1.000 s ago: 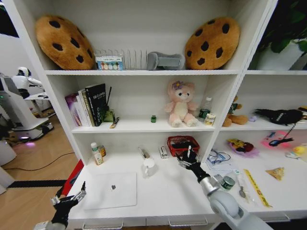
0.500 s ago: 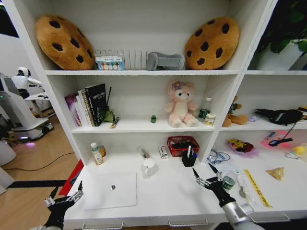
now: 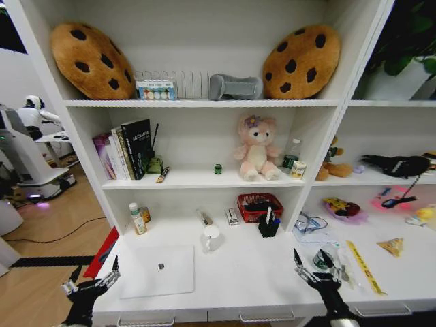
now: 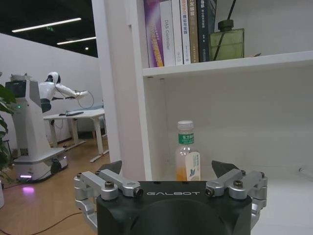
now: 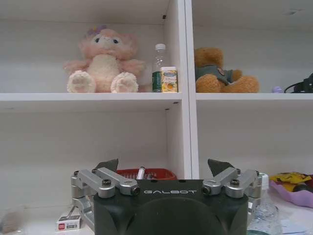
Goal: Organize the objects on the table.
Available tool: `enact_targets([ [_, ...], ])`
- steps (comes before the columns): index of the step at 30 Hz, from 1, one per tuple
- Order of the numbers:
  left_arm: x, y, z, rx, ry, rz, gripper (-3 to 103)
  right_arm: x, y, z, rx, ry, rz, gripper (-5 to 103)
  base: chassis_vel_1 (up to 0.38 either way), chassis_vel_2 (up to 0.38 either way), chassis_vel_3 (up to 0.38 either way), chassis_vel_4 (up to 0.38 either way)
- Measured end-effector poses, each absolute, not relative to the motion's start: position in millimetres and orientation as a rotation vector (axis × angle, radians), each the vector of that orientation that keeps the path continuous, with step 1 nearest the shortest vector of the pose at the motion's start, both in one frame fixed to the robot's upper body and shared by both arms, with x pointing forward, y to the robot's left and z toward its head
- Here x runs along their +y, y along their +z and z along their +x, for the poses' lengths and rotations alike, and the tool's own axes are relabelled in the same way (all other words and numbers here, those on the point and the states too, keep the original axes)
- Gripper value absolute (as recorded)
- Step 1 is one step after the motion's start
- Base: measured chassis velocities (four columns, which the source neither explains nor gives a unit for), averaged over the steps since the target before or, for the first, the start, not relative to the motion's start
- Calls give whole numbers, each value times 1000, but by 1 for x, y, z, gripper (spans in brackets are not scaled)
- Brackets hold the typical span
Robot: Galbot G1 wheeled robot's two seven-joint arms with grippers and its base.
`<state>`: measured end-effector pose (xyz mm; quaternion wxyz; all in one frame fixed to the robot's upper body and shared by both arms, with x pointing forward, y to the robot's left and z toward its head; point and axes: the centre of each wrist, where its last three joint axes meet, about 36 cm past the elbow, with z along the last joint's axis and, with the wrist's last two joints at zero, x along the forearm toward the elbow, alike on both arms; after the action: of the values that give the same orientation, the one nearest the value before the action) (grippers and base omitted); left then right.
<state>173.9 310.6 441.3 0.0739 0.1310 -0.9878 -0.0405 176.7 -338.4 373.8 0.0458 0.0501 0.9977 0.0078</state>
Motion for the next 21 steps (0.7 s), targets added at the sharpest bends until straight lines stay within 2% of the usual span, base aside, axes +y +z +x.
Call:
enact_targets([
  [8,310,437,176,-2963,-115,384,100,-341,374,177,3035,21,172,100,-51,-56,48,47],
  [21,314,433,178,-2962,-115,378,100,-336,370,178,3037,10,167,100,-199,-203,210,197],
])
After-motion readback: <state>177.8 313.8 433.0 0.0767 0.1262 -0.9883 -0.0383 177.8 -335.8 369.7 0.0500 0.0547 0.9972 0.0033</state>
